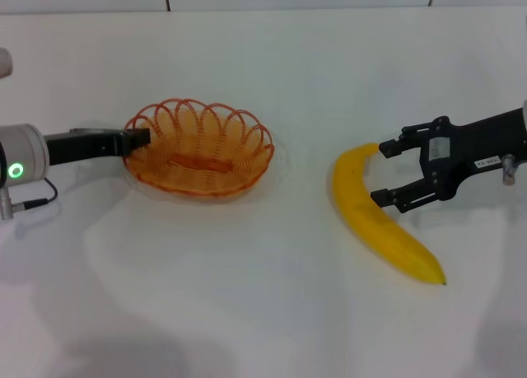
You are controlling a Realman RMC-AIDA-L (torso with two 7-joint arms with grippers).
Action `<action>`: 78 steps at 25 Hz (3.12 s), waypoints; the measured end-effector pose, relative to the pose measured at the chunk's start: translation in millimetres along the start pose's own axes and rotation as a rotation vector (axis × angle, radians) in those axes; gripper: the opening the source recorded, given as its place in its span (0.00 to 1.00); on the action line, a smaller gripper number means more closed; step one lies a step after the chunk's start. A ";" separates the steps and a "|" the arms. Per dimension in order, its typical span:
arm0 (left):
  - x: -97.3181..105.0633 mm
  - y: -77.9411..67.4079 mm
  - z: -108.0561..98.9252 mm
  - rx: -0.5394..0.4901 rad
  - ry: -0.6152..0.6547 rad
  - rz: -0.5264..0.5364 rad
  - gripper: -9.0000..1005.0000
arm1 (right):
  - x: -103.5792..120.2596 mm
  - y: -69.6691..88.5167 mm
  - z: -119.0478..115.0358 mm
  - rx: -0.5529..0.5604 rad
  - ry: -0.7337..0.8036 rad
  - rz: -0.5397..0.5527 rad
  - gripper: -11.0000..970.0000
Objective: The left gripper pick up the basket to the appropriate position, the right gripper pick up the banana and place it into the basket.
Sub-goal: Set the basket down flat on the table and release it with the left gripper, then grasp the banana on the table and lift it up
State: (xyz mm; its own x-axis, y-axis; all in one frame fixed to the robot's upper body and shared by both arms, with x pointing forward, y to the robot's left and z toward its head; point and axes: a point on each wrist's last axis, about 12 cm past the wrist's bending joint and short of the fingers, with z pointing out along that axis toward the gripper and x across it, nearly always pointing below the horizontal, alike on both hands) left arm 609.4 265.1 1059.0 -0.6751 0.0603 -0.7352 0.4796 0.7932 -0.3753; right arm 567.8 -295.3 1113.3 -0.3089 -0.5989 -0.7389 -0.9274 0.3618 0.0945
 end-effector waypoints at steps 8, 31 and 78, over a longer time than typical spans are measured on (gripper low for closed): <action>3.7 -0.9 1.9 0.001 0.007 0.013 0.19 | -0.7 0.5 1.8 -0.003 0.002 -0.003 0.92; -10.6 4.5 -8.6 -0.016 -0.048 0.227 0.62 | -0.1 1.3 3.0 -0.003 0.001 -0.001 0.92; 87.4 4.1 -82.2 0.141 -0.206 0.504 0.71 | -50.3 46.8 25.8 0.111 0.302 0.140 0.91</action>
State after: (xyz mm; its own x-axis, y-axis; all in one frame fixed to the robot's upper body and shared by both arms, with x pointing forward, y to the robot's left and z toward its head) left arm 506.4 323.4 1039.6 -0.2263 0.2803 -0.9328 0.7945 0.6072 -0.0103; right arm 545.3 -229.9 1137.7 -0.4954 -0.7160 -0.4919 -0.8481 0.5211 0.0957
